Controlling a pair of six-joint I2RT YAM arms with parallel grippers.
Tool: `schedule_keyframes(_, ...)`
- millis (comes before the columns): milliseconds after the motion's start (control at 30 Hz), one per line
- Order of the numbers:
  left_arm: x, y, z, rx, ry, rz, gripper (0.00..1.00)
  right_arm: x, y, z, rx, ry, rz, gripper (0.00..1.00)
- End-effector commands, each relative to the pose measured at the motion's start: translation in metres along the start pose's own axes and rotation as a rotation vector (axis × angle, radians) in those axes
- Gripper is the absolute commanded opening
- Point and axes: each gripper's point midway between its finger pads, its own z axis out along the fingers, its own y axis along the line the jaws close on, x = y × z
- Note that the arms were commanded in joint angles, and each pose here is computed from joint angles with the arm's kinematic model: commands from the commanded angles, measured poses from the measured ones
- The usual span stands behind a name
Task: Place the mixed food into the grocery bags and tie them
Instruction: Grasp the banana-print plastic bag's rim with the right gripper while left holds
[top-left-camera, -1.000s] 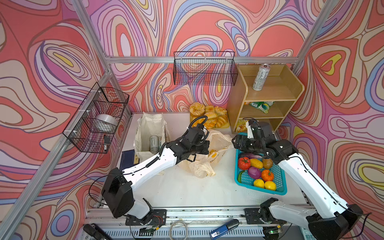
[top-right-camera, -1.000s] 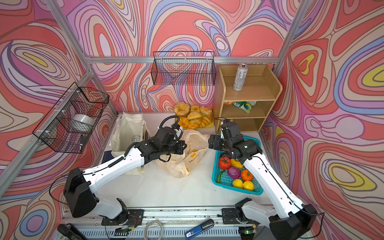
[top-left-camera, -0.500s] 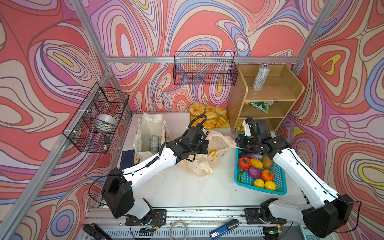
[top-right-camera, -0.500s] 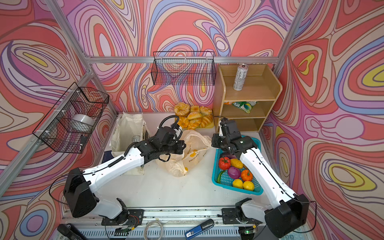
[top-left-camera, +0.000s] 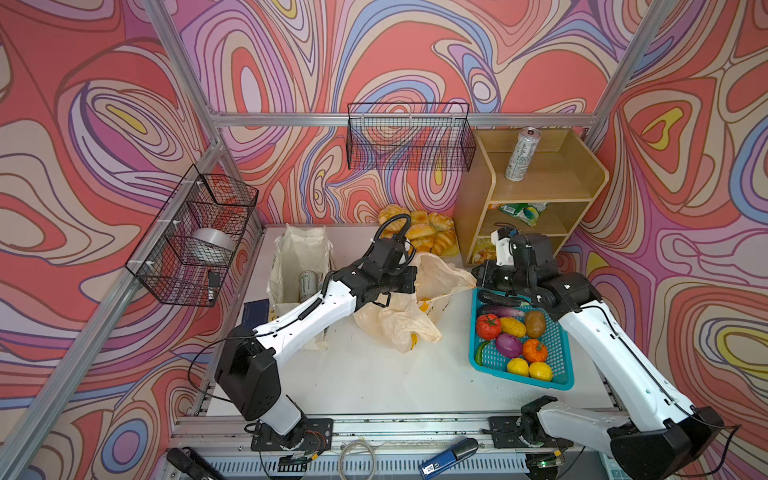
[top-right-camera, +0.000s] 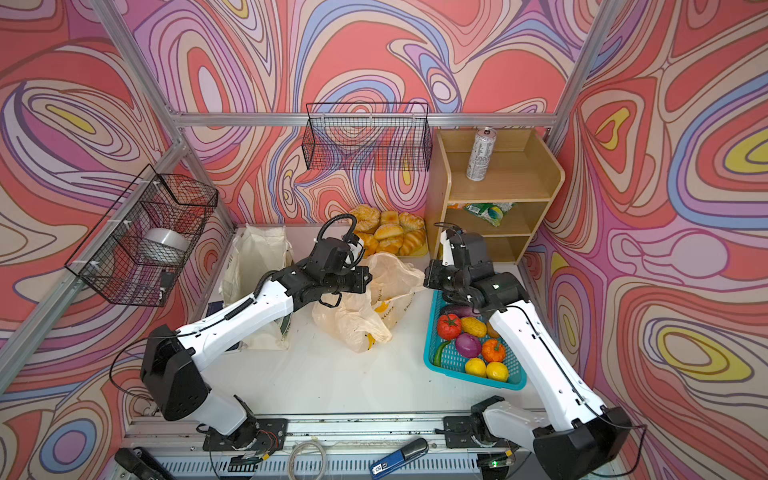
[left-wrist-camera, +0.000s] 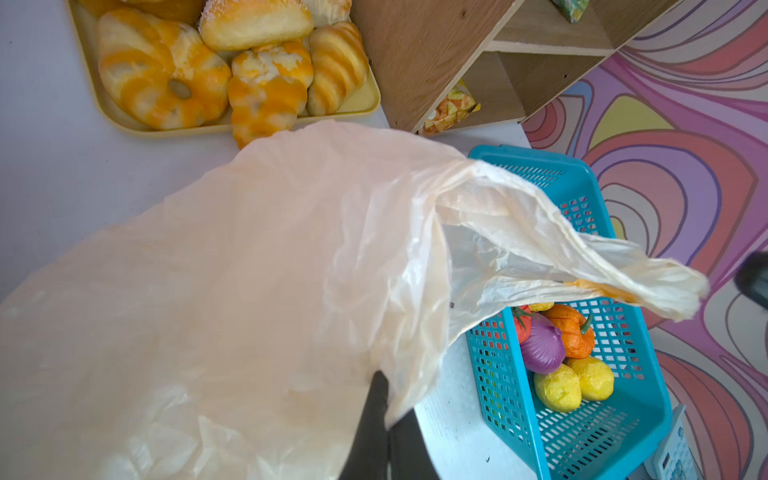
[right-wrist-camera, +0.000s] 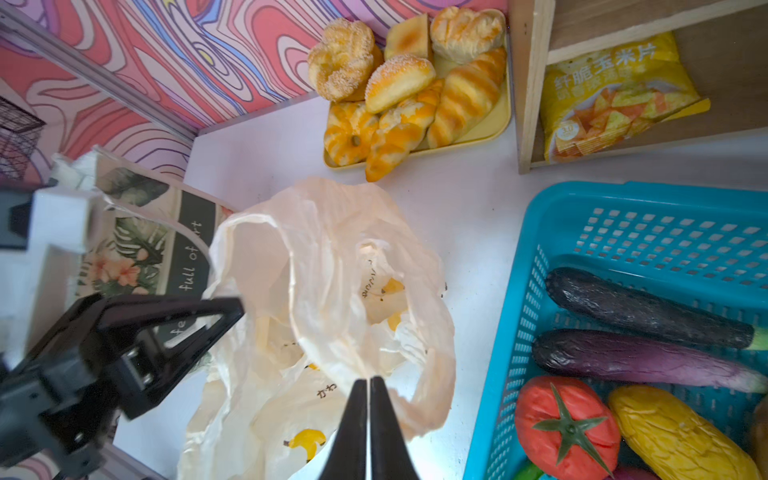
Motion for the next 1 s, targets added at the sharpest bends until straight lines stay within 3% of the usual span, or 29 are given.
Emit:
schedule_keyframes(0,-0.001,-0.003,0.007,0.019,0.04,0.045,0.0,0.002,0.03,-0.015,-0.158,0.031,-0.012,0.34)
schedule_keyframes(67,0.001,-0.002,0.012,0.021,0.055,0.05,0.0,0.012,0.044,-0.018,-0.244,0.078,-0.018,0.52)
schedule_keyframes(133,0.004,-0.001,0.016,0.02,0.068,0.051,0.0,0.025,0.054,-0.02,-0.307,0.117,-0.027,0.64)
schedule_keyframes(333,0.01,0.003,0.02,0.015,0.08,0.04,0.0,0.08,0.052,-0.009,-0.33,0.262,-0.033,0.77)
schedule_keyframes(600,0.016,0.007,0.026,0.004,0.099,0.035,0.0,0.133,0.066,0.002,-0.387,0.389,-0.012,0.76)
schedule_keyframes(967,0.018,0.008,0.031,0.005,0.109,0.028,0.0,0.148,0.085,0.012,-0.43,0.428,-0.017,0.65)
